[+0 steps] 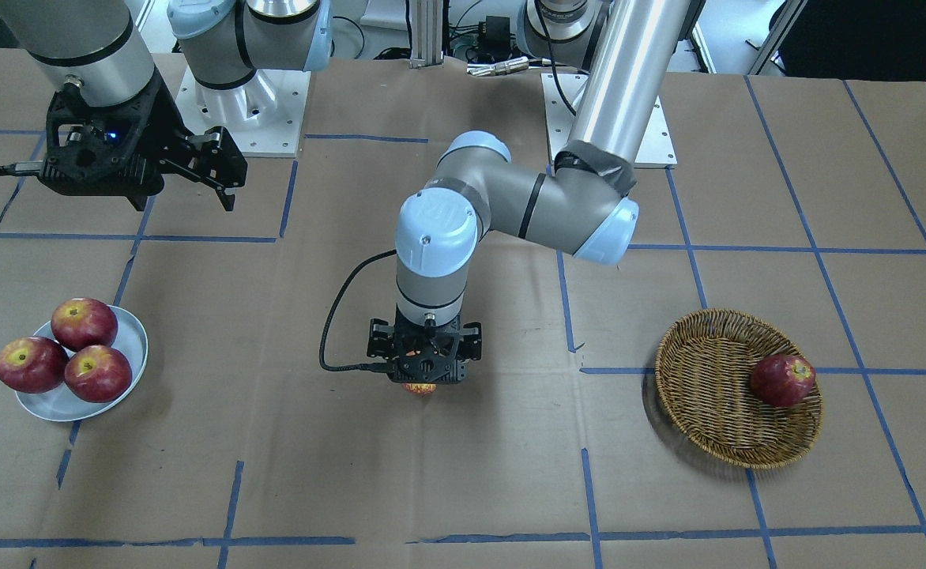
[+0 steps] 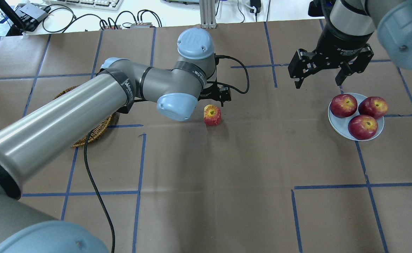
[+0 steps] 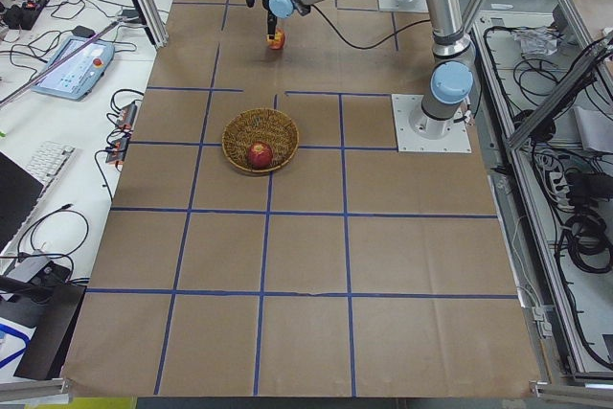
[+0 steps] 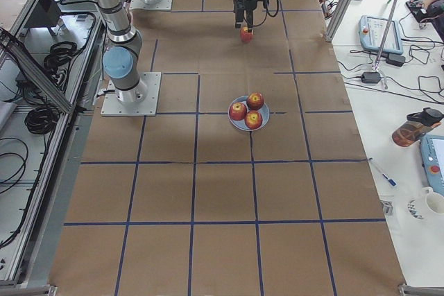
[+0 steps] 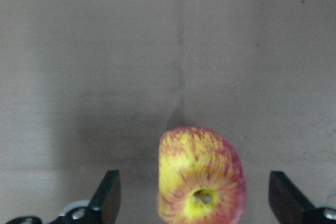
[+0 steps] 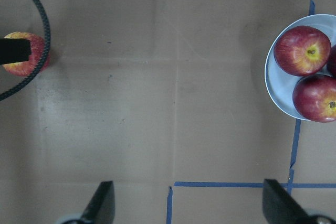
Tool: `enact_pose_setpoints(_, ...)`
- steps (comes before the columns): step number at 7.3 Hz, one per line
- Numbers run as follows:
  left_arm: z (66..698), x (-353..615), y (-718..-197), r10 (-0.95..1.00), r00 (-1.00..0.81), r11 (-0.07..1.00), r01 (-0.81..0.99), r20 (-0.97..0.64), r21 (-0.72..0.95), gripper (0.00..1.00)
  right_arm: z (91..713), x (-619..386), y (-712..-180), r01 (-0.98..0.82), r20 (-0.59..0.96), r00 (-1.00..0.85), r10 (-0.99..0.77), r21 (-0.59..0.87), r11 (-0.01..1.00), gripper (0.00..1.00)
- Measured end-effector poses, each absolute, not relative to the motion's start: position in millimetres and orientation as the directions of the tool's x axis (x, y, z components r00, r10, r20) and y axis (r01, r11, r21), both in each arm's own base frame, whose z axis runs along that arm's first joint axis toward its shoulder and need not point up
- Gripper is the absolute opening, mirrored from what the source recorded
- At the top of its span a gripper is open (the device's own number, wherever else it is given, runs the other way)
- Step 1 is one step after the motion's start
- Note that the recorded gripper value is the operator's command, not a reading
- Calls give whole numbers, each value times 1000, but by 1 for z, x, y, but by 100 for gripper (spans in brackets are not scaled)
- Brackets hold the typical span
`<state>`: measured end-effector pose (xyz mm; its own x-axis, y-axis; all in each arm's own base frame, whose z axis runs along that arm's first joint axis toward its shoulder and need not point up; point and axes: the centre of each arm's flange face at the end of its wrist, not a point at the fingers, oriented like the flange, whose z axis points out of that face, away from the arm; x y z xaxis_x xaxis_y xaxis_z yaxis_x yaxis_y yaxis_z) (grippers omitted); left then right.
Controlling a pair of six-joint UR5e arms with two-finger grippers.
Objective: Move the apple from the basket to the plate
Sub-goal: 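Release the apple and raise the left gripper while the right gripper approaches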
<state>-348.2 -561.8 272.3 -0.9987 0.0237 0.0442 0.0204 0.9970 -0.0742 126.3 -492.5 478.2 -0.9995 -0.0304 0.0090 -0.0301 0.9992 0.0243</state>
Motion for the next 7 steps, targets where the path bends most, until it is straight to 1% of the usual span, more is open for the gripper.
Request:
enact_pose_setpoints(2, 368, -305, -546, 68, -997, 997, 67, 26, -39, 99, 478, 127, -493, -30, 7, -1000, -30, 21, 999, 100)
enact_pose_setpoints(4, 467, -232, -510, 106, -994, 994, 106, 13, 15, 99, 475, 128, -499, -22, 4, -1000, -22, 22, 1000, 100)
enact_pose_setpoints(5, 495, -194, -498, 125, -992, 992, 125, 13, 33, 99, 475, 130, -504, -18, 1, -1000, -18, 21, 1000, 100)
enact_pose_setpoints(7, 516, -156, -479, 146, -989, 988, 146, 13, 56, 99, 473, 157, -516, -5, 2, -1000, -5, 20, 1000, 100)
